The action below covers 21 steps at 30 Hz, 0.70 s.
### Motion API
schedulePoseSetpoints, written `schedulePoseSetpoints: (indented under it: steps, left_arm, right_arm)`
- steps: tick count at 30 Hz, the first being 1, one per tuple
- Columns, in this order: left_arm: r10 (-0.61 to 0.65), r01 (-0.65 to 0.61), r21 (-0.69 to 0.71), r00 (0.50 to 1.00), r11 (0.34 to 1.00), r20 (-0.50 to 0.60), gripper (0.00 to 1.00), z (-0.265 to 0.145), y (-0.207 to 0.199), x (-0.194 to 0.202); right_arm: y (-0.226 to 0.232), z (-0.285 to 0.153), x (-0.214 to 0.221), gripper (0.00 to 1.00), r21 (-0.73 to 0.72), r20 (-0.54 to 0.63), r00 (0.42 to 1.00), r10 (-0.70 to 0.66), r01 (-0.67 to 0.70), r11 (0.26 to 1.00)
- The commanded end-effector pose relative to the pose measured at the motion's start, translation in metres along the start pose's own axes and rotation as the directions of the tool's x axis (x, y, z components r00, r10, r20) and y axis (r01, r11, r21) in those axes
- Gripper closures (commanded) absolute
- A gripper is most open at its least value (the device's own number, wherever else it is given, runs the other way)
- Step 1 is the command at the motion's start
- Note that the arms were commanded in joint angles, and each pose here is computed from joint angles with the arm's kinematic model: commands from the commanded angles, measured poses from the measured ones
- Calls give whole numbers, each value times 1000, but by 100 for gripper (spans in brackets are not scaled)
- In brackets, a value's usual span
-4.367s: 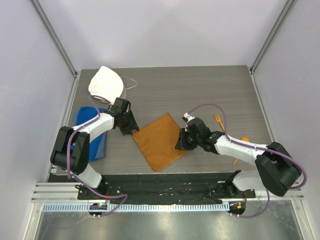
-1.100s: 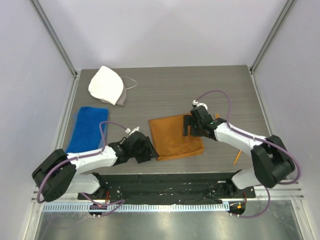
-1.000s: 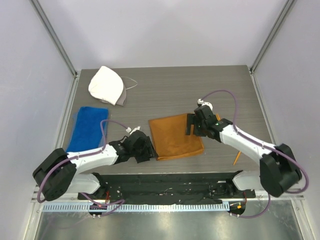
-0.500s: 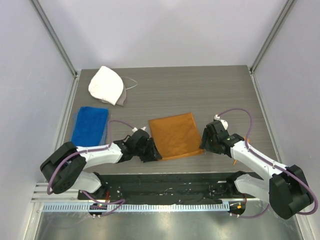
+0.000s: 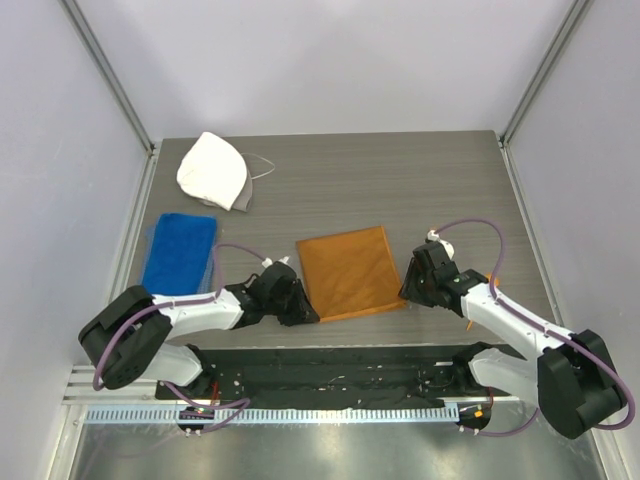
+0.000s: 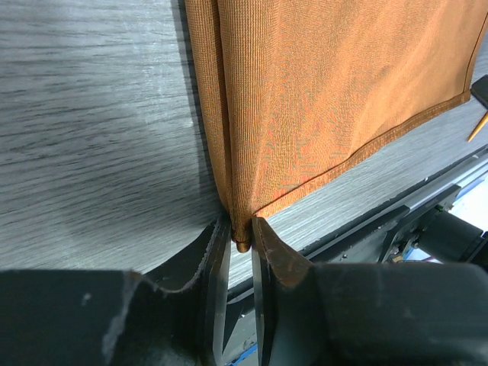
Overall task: Fold the napkin into a case and place the utensils inside
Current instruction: Pick up the top corner of the square-folded napkin from the center of the board.
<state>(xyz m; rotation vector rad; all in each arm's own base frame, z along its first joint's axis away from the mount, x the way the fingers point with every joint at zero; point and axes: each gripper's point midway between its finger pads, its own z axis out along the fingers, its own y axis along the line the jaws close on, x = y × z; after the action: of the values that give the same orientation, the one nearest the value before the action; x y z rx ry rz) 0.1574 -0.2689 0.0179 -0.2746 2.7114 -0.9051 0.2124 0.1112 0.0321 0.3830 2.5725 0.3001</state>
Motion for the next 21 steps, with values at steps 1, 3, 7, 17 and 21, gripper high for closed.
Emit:
schedulePoseSetpoints:
  steps: [1, 3, 7, 17, 21]
  left_arm:
    - [-3, -15, -234, 997, 972, -77, 78, -2, 72, 29]
    - [-5, -13, -228, 997, 973, -79, 78, -1, 71, 30]
    - [-6, -14, -236, 996, 972, -86, 78, 0, 74, 32]
    - [-10, -13, -239, 996, 971, -94, 78, 1, 75, 34]
    - [-11, -12, -244, 995, 970, -95, 79, 1, 78, 35]
  right_arm:
    - [6, 2, 2, 61, -44, -2, 1000, 23, -23, 999]
    - [6, 2, 4, 62, -45, -6, 1000, 27, -27, 999]
    - [4, 2, 6, 66, -46, -6, 1000, 29, -29, 999]
    - [6, -1, 3, 80, -59, 8, 1000, 29, -29, 998]
    - [8, -5, -3, 82, -67, 32, 999, 30, -28, 997]
